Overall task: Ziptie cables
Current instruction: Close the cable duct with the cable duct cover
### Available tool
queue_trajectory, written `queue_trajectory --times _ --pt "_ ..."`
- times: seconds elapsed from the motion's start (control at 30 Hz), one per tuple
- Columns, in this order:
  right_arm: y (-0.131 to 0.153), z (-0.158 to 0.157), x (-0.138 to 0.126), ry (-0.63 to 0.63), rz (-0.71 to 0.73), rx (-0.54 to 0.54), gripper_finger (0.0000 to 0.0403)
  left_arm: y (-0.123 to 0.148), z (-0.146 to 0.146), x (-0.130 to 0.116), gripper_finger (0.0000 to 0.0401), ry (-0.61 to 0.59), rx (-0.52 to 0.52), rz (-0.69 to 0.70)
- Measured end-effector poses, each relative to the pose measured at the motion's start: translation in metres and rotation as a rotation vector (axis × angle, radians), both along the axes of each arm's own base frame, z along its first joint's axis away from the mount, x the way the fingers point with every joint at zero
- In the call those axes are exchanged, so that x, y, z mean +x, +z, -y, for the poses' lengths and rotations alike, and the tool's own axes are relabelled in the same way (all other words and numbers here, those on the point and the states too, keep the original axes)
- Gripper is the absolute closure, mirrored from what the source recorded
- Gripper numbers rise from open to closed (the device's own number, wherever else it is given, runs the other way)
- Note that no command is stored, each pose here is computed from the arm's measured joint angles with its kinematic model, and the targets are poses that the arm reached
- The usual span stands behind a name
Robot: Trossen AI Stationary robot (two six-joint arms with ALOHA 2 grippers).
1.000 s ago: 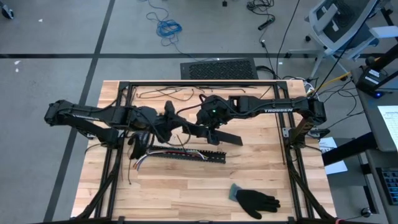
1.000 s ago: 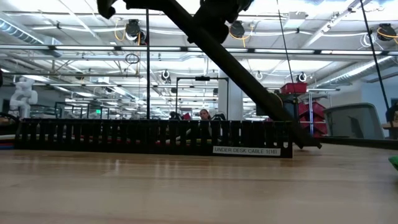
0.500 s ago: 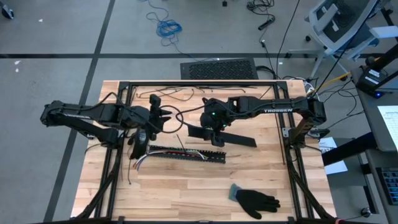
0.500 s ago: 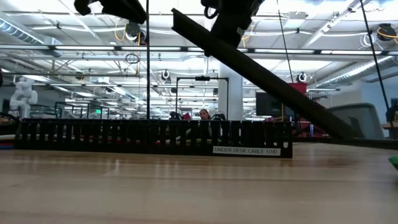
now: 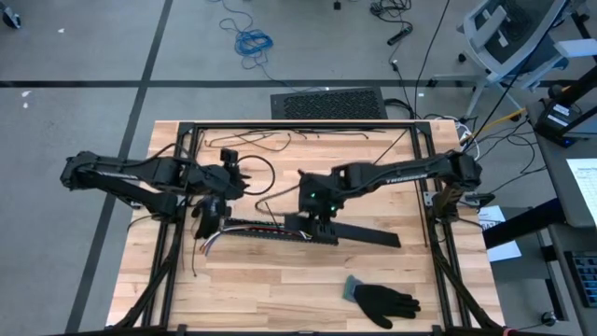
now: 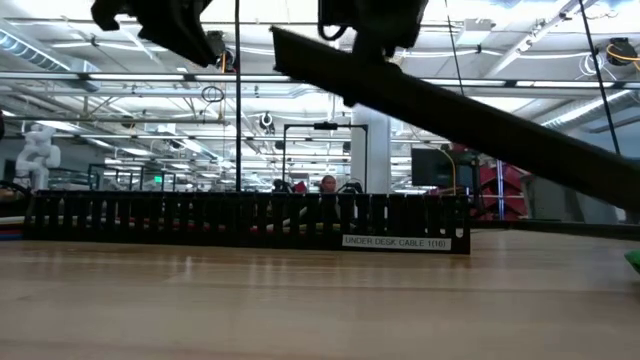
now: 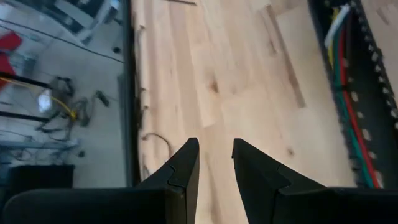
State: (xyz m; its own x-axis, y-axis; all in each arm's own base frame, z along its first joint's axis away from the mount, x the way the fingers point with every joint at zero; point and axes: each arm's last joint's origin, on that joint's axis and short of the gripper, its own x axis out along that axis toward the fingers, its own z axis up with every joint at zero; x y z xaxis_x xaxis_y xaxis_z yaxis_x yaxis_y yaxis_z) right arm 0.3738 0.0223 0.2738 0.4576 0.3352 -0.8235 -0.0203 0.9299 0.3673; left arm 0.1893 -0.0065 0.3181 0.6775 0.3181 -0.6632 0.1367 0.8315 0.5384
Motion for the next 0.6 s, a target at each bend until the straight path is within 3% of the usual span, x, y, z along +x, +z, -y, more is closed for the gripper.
queue_trajectory --times 0.2,0.43,0.6 --pt "-0.017 -0.01 0.003 0.038 -0.069 -0.016 0.0185 -0.015 0.0 0.0 0.0305 0.04 -0.061 -0.018" --pt "-0.031 -0.009 0.002 -0.027 -0.181 -0.047 0.0186 -0.037 0.002 0.001 0.0305 0.079 -0.176 -0.019" --pt "-0.043 -0.01 0.003 -0.066 -0.25 -0.072 0.0186 -0.05 0.003 0.005 0.0305 0.095 -0.2 0.009"
